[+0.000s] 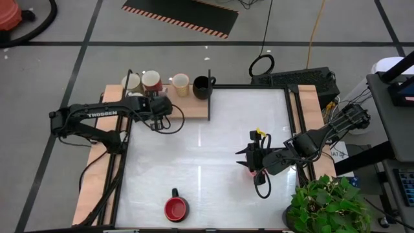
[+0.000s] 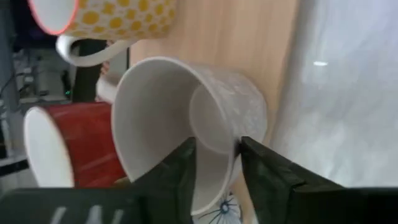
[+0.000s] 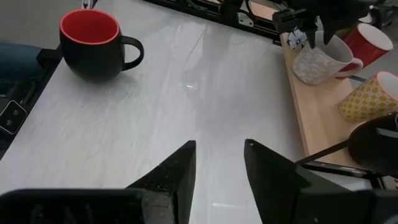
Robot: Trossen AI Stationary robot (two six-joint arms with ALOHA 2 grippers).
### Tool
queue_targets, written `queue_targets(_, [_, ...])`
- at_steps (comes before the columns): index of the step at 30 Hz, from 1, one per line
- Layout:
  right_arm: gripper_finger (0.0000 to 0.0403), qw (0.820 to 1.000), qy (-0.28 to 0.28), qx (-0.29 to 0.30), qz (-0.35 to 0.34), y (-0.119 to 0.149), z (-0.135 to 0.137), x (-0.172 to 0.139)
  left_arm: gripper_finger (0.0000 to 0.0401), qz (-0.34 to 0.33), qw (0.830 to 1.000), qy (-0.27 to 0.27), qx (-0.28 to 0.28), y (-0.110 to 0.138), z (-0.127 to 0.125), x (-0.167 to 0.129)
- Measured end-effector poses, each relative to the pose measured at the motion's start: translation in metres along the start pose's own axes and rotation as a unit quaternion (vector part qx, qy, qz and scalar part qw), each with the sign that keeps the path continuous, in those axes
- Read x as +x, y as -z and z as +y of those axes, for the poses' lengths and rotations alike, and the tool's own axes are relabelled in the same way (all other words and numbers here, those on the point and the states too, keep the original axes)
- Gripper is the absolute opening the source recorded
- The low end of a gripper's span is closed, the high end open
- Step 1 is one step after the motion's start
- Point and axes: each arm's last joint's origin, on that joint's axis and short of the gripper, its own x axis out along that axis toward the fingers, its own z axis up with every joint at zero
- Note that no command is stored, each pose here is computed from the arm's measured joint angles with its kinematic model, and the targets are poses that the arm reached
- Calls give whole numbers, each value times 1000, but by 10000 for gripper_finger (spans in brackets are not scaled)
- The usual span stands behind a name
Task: Place coffee mugs
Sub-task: Put the gray patterned mug on the shelf, then put the pink mug on the shelf
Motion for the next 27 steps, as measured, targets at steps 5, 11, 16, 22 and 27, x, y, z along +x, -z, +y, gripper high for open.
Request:
queue_targets(5, [128, 1000, 0, 1, 0, 0, 0, 0, 178, 3, 999, -26, -47, -1, -2, -2])
queue_targets(11, [128, 1000, 2, 28, 0, 0, -1, 1, 188, -25, 988, -10, -152, -6, -13, -8])
queue_targets(16, [128, 999, 12, 36, 6, 13, 0, 17, 189, -75, 978, 35, -191, -17, -28, -18])
queue_targets(22, [128, 997, 15, 67, 36, 33, -3, 34, 189, -132, 973, 58, -182, -26, -52, -35])
queue_targets(27, [128, 991, -14, 123, 49, 34, -6, 36, 189, -181, 966, 79, -168, -30, -74, -52])
